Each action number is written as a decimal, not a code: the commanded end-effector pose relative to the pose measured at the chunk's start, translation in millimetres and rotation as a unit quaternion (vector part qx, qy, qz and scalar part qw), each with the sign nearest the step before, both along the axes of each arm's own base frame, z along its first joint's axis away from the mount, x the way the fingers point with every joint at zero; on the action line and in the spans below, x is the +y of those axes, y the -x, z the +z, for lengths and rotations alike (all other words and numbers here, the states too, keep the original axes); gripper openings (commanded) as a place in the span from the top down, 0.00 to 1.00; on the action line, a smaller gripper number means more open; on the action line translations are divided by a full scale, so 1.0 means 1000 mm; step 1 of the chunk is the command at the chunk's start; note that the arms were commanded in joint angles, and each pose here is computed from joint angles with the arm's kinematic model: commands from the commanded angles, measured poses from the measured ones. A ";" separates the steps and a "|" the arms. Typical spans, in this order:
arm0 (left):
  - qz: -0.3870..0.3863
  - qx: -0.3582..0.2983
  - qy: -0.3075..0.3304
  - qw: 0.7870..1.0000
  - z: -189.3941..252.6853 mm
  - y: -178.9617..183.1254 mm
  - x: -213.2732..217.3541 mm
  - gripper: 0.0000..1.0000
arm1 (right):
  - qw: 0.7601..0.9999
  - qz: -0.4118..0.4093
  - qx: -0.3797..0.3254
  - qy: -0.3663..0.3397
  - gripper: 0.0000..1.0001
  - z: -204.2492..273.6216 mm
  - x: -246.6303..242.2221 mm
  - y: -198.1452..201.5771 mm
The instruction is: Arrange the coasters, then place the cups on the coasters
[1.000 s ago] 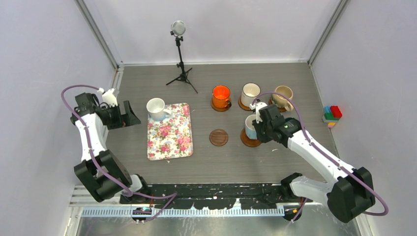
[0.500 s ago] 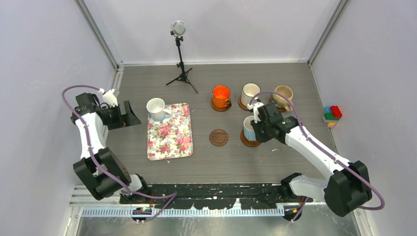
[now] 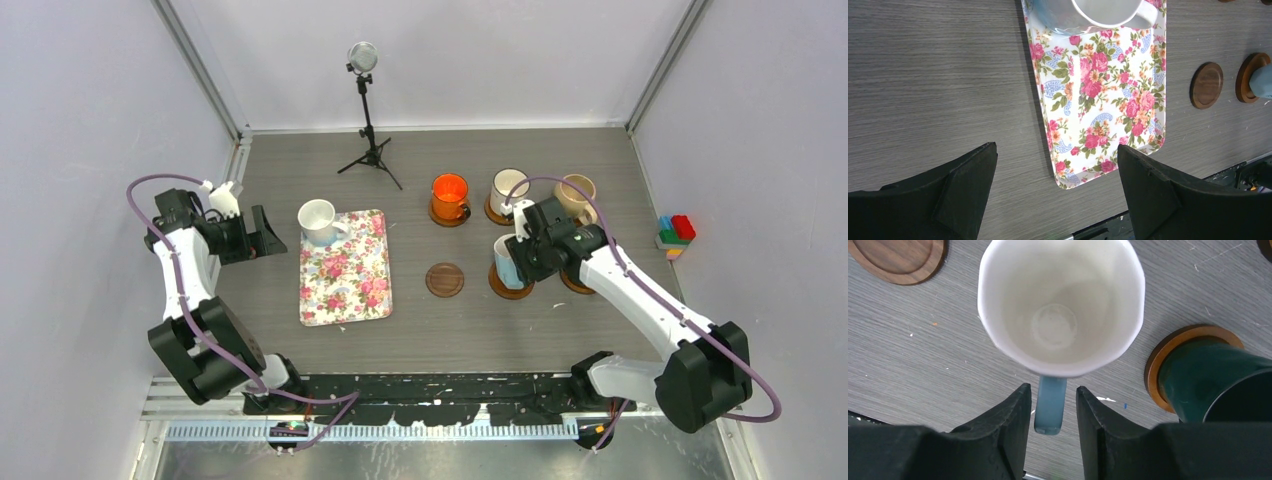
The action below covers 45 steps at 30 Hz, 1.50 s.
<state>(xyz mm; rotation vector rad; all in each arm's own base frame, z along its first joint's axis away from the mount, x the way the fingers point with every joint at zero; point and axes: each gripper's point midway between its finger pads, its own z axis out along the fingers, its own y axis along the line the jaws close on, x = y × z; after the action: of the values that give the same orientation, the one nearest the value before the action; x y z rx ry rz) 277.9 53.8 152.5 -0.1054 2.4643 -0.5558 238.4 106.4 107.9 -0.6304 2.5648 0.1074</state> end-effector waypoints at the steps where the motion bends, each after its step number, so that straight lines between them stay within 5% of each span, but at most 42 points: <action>1: -0.001 -0.023 0.003 1.000 0.006 -0.009 0.003 0.08 | 1.000 0.005 -0.020 -0.008 0.56 0.017 0.001 -0.005; 5: 0.000 -0.023 0.003 1.000 0.007 -0.009 0.004 0.08 | 1.000 0.010 -0.012 0.002 0.58 0.014 -0.001 -0.003; 14: 0.004 -0.023 -0.004 1.000 0.006 -0.011 0.007 0.08 | 1.000 0.022 -0.004 0.022 0.99 0.009 -0.008 0.001; 18: 0.002 -0.023 0.002 1.000 0.006 -0.012 0.005 0.08 | 0.999 0.021 -0.003 0.026 1.00 0.007 -0.008 -0.001; 20: 0.000 -0.024 0.003 1.000 0.007 -0.011 0.005 0.08 | 1.000 0.020 -0.010 0.019 0.91 0.010 -0.006 -0.003; 24: -0.004 -0.027 -0.004 1.000 0.009 -0.010 0.005 0.08 | 0.999 0.022 -0.027 0.001 0.47 0.029 0.002 -0.014; 28: -0.005 -0.030 -0.013 0.999 0.012 -0.009 0.006 0.08 | 1.000 0.030 -0.002 -0.002 0.36 0.041 0.010 -0.023; 37: -0.004 -0.033 -0.026 0.999 0.013 -0.008 0.009 0.08 | 0.995 0.025 0.091 0.020 0.31 0.041 0.023 -0.044; 45: -0.004 -0.034 -0.034 0.999 0.008 -0.007 0.011 0.07 | 0.986 0.032 0.155 0.055 0.41 0.033 0.026 -0.055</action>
<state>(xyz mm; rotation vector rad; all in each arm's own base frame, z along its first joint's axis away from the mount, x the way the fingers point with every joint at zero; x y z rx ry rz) 280.5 58.7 148.7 -0.0845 2.4686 -0.5296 298.0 135.0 130.3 -0.7645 2.8075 0.0995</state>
